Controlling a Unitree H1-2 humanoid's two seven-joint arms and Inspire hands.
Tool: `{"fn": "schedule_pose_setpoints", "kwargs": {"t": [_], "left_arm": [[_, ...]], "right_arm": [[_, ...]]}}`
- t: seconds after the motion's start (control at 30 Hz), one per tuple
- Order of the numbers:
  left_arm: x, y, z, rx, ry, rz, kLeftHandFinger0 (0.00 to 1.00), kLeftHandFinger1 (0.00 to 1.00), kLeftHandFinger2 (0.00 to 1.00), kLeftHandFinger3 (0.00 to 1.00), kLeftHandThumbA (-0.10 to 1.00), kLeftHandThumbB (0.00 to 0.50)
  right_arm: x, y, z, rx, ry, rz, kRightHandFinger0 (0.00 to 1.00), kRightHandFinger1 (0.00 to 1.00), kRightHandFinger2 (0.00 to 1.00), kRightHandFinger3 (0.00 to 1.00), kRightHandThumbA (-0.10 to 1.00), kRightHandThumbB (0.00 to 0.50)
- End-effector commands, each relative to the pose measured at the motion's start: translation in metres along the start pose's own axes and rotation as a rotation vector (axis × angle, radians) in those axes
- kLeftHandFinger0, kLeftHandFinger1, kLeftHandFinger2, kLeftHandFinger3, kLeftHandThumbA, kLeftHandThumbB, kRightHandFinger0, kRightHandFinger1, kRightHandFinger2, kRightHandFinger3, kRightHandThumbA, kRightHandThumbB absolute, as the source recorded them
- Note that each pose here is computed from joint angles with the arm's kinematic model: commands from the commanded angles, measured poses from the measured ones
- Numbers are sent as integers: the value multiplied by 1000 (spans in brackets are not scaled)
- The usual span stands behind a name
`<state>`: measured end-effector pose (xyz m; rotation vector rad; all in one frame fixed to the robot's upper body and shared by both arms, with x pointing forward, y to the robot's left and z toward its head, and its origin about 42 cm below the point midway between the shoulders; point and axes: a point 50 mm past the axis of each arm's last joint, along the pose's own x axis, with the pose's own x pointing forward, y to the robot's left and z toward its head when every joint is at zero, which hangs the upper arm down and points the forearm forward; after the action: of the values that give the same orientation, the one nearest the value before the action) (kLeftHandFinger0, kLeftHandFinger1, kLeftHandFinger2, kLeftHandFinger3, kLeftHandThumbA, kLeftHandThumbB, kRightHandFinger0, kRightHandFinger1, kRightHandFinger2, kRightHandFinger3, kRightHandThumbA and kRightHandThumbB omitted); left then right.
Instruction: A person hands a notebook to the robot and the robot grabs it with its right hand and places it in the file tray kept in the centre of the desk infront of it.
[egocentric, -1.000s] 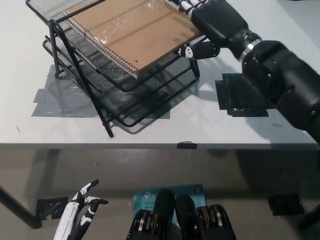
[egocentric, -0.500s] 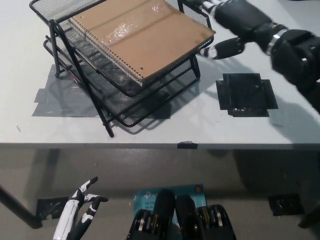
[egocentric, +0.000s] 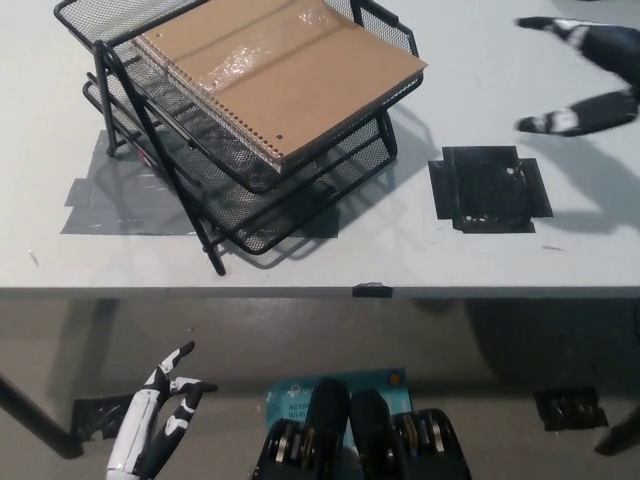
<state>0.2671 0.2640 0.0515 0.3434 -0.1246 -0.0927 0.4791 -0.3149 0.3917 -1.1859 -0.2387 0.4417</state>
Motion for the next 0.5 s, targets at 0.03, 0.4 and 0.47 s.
{"fn": "schedule_pose_setpoints", "kwargs": {"t": [0.03, 0.4, 0.47], "left_arm": [[22, 24, 28, -32, -125, 40, 865, 664, 572, 922, 899, 361], [12, 14, 23, -69, -126, 44, 743, 733, 719, 942, 892, 340], [6, 11, 21, -70, -112, 45, 778, 787, 805, 978, 916, 351]], "right_arm": [[-286, -195, 164, 53, -569, -182, 1000, 1000, 1000, 1000, 1000, 500], [-238, 78, 132, 561, -822, -558, 1000, 1000, 1000, 1000, 1000, 500], [-226, 119, 133, 767, -779, -513, 1000, 1000, 1000, 1000, 1000, 500]]}}
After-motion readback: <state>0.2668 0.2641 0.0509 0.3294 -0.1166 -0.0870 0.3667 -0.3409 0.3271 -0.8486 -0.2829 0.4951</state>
